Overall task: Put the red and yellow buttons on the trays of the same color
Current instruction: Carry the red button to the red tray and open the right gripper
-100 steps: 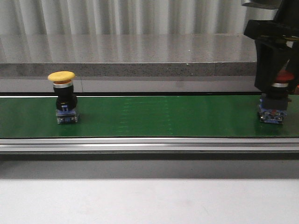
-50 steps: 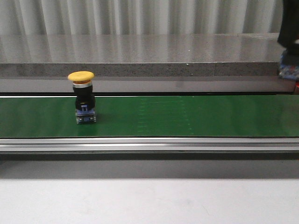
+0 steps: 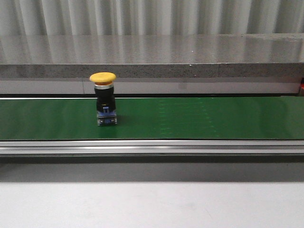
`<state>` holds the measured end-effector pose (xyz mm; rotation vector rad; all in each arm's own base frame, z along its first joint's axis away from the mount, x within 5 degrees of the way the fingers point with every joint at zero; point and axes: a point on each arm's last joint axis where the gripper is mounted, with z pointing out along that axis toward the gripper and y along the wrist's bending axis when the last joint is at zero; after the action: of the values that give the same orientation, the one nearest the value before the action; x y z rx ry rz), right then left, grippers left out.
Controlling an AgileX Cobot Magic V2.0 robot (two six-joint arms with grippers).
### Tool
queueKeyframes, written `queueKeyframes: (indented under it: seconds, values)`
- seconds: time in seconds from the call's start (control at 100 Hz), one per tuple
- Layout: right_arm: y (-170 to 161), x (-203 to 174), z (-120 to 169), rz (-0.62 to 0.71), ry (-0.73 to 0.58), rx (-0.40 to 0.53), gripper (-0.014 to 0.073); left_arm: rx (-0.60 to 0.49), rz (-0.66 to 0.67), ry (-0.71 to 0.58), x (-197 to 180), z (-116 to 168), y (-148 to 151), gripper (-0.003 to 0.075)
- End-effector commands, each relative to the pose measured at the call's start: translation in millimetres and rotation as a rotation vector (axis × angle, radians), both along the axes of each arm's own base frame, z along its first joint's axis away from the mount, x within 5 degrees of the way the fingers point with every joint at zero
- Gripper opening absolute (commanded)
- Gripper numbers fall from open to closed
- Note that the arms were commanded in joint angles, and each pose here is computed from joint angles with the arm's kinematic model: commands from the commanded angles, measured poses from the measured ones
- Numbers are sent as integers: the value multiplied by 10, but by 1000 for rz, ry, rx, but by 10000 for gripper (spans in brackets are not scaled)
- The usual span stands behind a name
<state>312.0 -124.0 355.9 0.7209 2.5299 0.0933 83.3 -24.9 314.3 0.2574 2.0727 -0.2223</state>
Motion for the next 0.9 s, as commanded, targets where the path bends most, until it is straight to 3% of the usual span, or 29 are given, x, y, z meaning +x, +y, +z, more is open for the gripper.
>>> queueKeyframes:
  seconds: [0.0, 0.29, 0.89]
  values:
    - [-186, -58, 162, -83, -87, -26, 99, -35, 2, -79, 26, 127, -12, -20]
    - [-614, 182, -194, -255, -122, 11, 99, -35, 2, -79, 26, 127, -12, -20]
    - [-1045, 914, -815, -279, -80, 54, 99, -35, 2, -79, 26, 127, -12, -20]
